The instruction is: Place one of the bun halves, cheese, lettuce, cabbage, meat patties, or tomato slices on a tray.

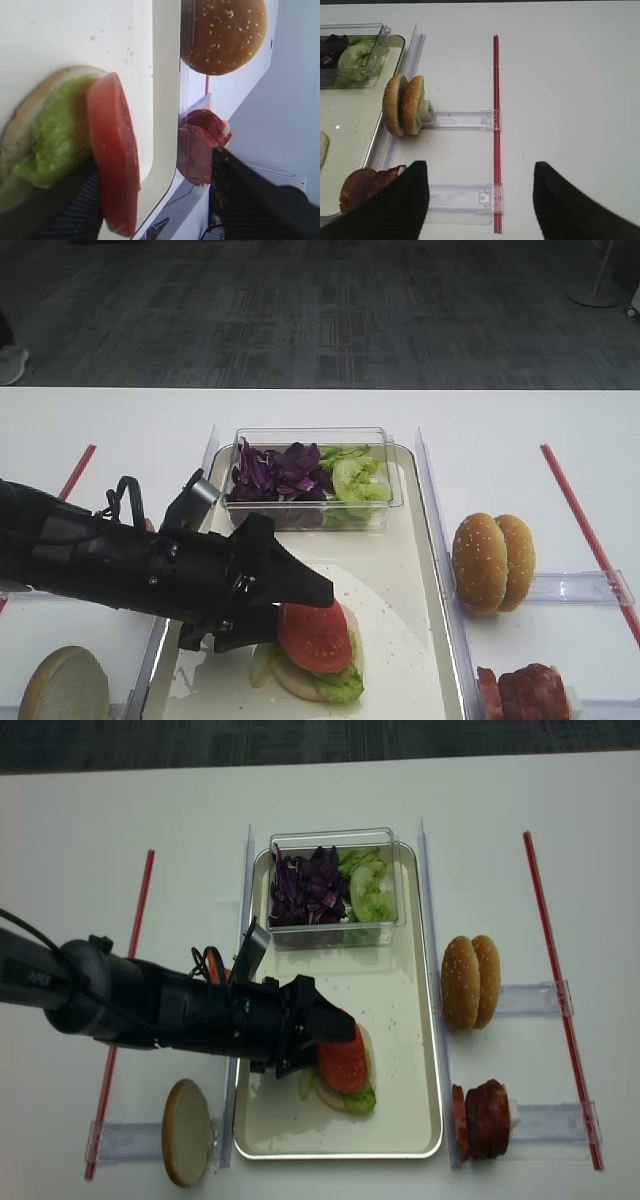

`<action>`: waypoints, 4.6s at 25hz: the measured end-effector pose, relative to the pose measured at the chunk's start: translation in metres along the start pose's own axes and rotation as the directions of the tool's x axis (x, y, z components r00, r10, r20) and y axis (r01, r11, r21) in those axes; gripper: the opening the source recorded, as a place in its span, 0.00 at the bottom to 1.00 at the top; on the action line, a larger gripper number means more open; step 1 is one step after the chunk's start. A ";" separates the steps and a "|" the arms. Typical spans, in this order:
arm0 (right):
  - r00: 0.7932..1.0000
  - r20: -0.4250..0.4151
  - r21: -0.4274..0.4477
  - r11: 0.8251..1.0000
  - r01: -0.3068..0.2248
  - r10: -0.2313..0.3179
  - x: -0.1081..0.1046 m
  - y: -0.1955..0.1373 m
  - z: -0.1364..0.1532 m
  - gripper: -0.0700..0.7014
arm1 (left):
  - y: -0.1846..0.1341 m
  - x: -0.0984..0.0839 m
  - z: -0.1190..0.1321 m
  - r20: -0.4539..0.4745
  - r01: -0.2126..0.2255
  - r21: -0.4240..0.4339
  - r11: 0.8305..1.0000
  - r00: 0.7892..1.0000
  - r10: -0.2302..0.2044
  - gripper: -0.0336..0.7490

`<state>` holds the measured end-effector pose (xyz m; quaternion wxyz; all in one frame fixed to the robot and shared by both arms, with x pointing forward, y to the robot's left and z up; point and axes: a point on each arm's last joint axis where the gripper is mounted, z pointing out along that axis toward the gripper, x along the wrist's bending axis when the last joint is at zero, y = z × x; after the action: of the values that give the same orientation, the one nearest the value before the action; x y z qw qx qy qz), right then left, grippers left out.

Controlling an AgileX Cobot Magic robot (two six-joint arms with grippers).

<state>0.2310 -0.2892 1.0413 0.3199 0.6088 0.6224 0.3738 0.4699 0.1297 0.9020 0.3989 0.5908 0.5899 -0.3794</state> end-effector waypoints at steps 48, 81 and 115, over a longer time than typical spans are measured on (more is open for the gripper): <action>1.000 0.000 0.000 1.000 0.000 0.000 0.000 0.000 0.000 0.71 | 0.017 -0.005 0.000 -0.175 0.018 0.118 0.993 0.984 0.003 0.56; 1.000 0.000 0.000 1.000 0.004 -0.004 0.000 0.000 0.000 0.71 | 0.035 -0.039 -0.017 -0.341 -0.009 0.207 0.978 0.937 0.081 0.56; 1.000 0.002 0.000 1.000 -0.001 0.001 0.000 0.000 0.000 0.71 | 0.102 -0.121 -0.070 -0.695 -0.215 0.240 0.947 0.642 0.323 0.52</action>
<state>0.2310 -0.2894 1.0413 0.3204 0.6094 0.6219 0.3732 0.5686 0.1476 1.0432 0.1432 0.7989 0.5773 -0.0896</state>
